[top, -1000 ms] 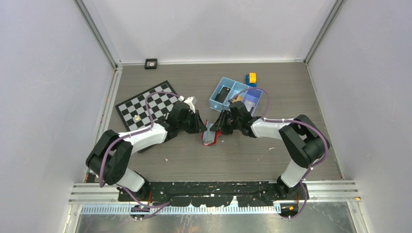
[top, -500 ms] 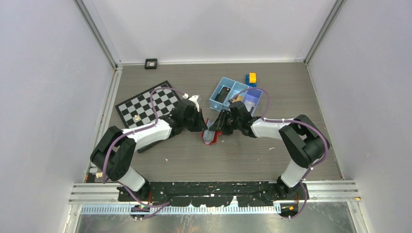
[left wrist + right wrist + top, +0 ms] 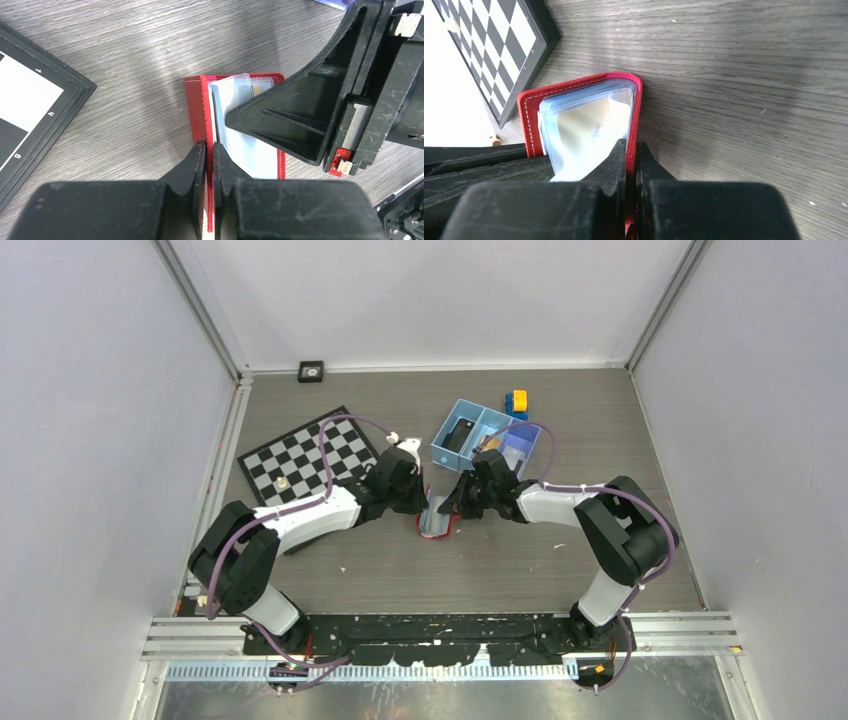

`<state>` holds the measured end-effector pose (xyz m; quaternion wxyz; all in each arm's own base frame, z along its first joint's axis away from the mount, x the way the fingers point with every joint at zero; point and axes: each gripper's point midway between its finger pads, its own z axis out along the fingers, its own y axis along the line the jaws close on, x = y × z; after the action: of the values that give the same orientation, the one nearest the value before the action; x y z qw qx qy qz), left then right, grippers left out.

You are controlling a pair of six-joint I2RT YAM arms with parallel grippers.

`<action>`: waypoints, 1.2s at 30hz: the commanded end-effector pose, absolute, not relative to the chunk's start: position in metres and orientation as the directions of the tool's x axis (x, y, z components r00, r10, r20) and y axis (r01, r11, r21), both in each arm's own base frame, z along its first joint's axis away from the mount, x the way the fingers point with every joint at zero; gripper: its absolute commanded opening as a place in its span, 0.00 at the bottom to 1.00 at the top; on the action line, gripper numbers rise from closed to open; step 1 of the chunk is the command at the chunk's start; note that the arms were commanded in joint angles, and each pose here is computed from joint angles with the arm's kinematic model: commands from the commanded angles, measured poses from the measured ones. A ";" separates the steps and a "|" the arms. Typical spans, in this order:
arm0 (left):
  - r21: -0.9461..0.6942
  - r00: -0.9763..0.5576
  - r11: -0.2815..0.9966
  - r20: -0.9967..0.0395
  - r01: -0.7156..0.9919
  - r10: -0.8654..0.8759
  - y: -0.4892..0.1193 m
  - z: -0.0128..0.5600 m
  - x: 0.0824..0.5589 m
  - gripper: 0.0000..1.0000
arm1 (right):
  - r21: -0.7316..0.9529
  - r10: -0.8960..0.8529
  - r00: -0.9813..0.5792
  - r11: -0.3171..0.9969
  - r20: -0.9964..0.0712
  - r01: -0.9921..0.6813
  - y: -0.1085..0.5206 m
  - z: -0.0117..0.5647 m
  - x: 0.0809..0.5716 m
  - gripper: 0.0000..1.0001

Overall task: Take the credit cards out of the card holder
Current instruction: Remove the credit card from the card holder.

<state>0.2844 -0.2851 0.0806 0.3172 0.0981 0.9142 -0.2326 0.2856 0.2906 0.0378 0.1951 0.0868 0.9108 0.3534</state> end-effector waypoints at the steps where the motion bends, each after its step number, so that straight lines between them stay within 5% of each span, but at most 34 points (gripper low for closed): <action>1: -0.298 -0.769 0.898 -0.635 0.324 0.067 -0.274 0.082 0.284 0.00 | 0.670 0.304 -0.886 0.742 -0.350 -0.010 0.292 0.055 0.299 0.03; 19: -0.324 -0.775 0.870 -0.624 0.372 0.099 -0.290 0.083 0.275 0.05 | 0.650 0.296 -0.901 0.760 -0.316 0.022 0.288 0.031 0.305 0.00; 29: -0.179 -0.788 0.913 -0.582 0.368 0.203 -0.282 0.069 0.276 0.11 | 0.665 0.301 -0.900 0.746 -0.317 0.015 0.290 0.036 0.305 0.00; 36: -0.163 -0.786 0.908 -0.572 0.387 0.233 -0.286 0.068 0.273 0.00 | 0.665 0.309 -0.895 0.746 -0.322 0.018 0.288 0.038 0.306 0.01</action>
<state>0.2824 -0.2983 0.0813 0.3080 0.1500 0.9239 -0.1706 0.2930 0.2888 0.0336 0.1848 0.0860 0.9160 0.3456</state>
